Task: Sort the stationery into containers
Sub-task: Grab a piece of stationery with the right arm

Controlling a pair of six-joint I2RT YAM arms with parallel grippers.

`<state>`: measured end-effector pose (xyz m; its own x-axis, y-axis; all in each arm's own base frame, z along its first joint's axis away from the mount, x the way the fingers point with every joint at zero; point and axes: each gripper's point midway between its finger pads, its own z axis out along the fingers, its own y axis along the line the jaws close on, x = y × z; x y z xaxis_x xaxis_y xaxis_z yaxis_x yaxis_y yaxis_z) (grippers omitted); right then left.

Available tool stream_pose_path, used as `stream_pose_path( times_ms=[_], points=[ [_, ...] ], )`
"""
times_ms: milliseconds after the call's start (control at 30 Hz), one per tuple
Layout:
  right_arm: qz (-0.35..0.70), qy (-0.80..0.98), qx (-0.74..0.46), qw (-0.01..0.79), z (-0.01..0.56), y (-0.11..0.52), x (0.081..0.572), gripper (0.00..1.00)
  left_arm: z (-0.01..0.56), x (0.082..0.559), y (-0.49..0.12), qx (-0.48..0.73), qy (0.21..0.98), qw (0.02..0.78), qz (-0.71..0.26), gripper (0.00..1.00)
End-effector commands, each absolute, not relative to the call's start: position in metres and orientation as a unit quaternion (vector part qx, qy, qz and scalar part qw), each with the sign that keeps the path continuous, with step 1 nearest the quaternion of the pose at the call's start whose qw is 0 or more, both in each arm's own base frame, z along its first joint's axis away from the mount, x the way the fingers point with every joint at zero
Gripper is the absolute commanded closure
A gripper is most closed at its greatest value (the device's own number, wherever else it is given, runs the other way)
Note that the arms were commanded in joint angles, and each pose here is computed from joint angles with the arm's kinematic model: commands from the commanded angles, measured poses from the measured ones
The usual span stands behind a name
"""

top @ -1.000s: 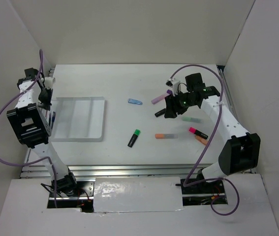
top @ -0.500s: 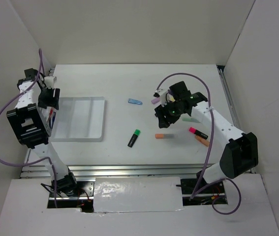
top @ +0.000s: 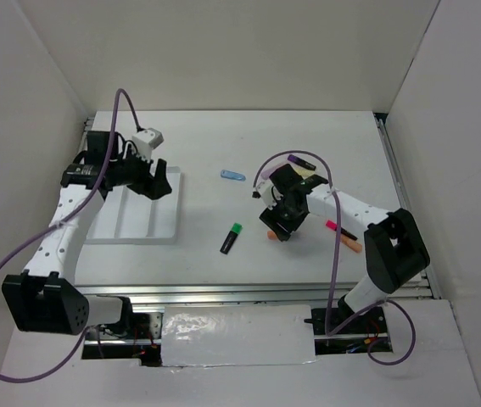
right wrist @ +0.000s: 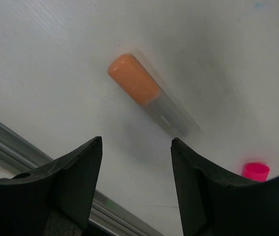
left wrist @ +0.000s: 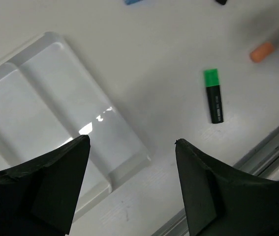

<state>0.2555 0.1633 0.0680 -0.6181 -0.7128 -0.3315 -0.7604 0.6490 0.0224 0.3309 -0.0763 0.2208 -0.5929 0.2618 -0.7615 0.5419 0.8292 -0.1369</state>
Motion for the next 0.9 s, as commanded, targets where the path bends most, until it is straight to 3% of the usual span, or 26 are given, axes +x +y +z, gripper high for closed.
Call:
stream_pose_path(
  times_ms=[0, 333, 500, 567, 667, 867],
  points=[
    [0.024, 0.872, -0.460, 0.164, 0.058, 0.153, 0.274, 0.34, 0.248, 0.324, -0.112, 0.243, 0.840, 0.426, -0.233, 0.17],
    [-0.013, 0.838, -0.529, 0.133, 0.029, 0.142, 0.286, 0.34, 0.267, 0.294, -0.141, 0.274, 0.796, 0.463, -0.278, 0.13],
    [0.006, 0.827, -0.554, 0.099, 0.015, 0.142, 0.279, 0.39, 0.278, 0.288, -0.138, 0.234, 0.782, 0.504, -0.282, 0.01],
    [0.019, 0.824, -0.558, 0.095, 0.014, 0.145, 0.275, 0.47, 0.282, 0.283, -0.139, 0.231, 0.767, 0.524, -0.288, 0.01],
    [0.048, 0.826, -0.550, 0.112, 0.025, 0.157, 0.276, 0.83, 0.286, 0.274, -0.147, 0.212, 0.753, 0.531, -0.325, 0.01],
    [0.170, 0.833, -0.488, 0.196, 0.101, 0.207, 0.280, 0.98, 0.291, 0.270, -0.155, 0.157, 0.745, 0.527, -0.379, 0.02]
  ],
)
